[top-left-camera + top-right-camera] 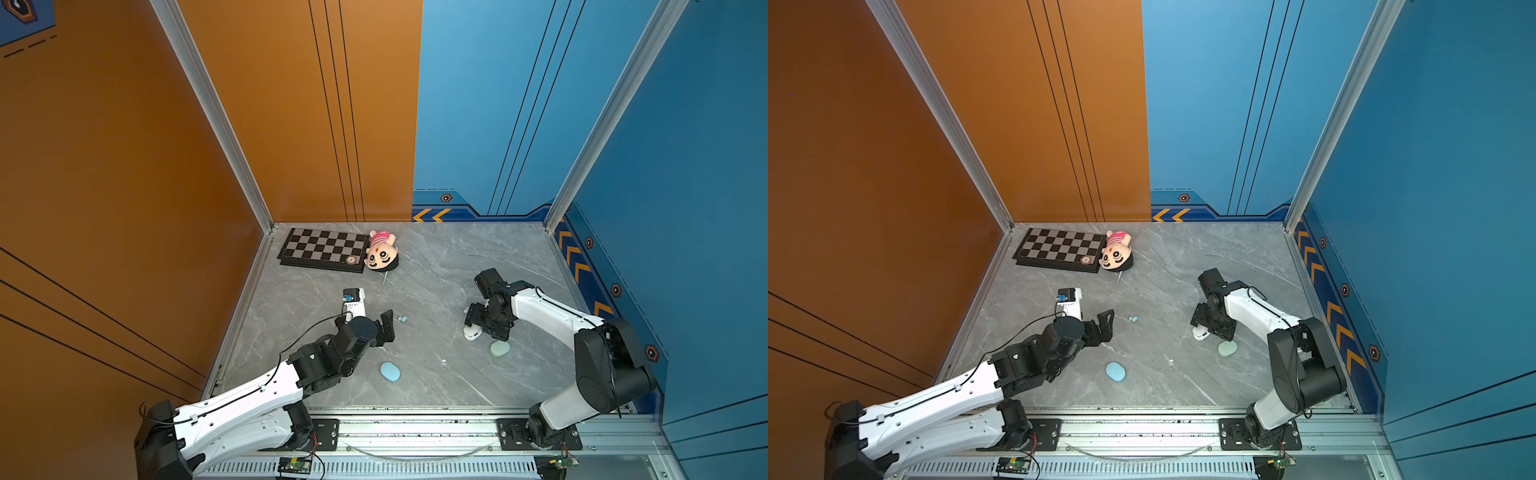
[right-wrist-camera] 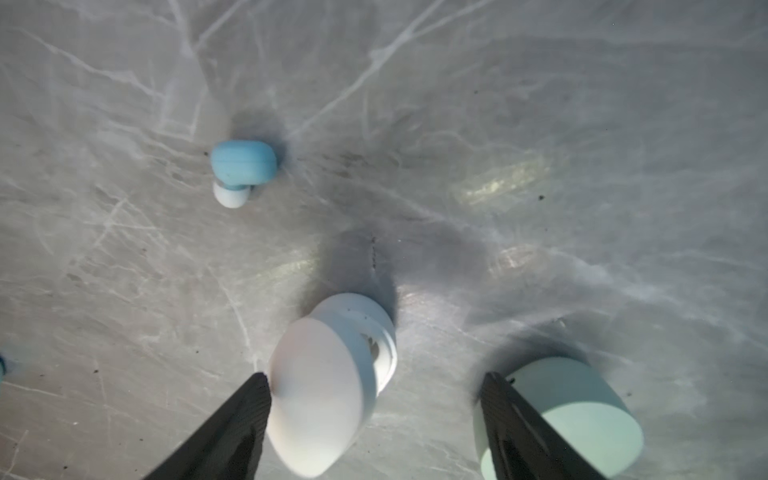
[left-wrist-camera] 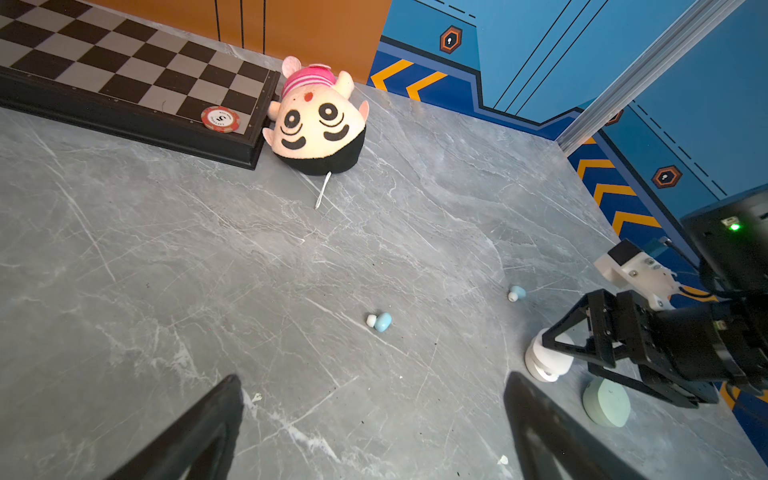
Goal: Insert the wireless bluetooth earbuds into the charging case
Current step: 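Move the right gripper to the light-blue oval puck while the left arm draws back, then close the right gripper on the light-blue oval puck, then lift the blue puck with the right gripper while the left gripper approaches it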
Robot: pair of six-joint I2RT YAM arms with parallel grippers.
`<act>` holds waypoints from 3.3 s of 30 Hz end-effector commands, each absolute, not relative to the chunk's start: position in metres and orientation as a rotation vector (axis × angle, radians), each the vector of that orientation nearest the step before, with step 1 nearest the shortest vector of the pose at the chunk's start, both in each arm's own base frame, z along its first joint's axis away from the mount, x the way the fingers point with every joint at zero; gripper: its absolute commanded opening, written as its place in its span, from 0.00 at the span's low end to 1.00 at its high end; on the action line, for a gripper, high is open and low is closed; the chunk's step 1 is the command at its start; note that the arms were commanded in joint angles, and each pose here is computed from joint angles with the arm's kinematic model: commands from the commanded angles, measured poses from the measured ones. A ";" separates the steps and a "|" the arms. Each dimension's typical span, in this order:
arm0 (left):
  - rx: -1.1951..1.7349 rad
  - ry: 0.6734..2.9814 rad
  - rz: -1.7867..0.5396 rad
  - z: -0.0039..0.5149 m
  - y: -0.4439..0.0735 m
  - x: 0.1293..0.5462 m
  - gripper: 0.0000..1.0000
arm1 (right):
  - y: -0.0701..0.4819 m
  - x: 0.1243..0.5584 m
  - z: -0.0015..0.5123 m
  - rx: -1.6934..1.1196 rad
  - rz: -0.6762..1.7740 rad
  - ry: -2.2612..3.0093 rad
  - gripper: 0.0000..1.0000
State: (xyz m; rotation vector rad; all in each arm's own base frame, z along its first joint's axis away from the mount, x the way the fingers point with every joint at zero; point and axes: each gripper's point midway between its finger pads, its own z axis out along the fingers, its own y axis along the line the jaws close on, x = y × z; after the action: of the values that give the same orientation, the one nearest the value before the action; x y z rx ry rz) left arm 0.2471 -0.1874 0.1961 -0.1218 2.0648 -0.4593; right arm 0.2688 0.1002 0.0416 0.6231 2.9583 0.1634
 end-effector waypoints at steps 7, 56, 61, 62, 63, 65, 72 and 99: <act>-0.117 2.078 -0.422 0.197 -0.173 0.254 0.98 | 0.135 0.277 0.088 0.208 0.437 2.836 0.73; 0.089 1.994 -0.492 0.235 -0.111 0.203 0.98 | 0.377 0.163 0.056 -1.486 0.452 2.211 0.25; 0.223 1.958 -0.556 0.245 -0.131 0.201 0.96 | 0.358 0.156 0.096 -1.460 0.670 2.129 0.21; 0.267 1.939 -0.585 0.249 -0.138 0.200 0.95 | 0.352 0.154 0.106 -1.450 0.738 2.118 0.21; 0.317 1.919 -0.612 0.252 -0.147 0.199 0.94 | 0.344 0.151 0.116 -1.444 0.813 2.102 0.21; 0.413 1.877 -0.663 0.260 -0.163 0.198 0.93 | 0.328 0.139 0.135 -1.472 0.982 2.049 0.22; 0.804 1.810 -0.846 0.269 -0.228 0.181 0.88 | 0.270 0.120 0.186 -1.437 1.211 1.935 0.25; 1.332 1.645 -1.111 0.258 -0.322 0.110 0.60 | 0.257 0.114 0.237 -1.549 1.163 1.811 0.23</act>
State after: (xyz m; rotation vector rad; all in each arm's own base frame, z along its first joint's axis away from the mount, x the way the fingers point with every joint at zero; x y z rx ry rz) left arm 0.1154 -0.3120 0.2303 1.3243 1.7540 -1.0544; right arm 0.1184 0.2556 0.2302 -1.5245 1.8294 1.1499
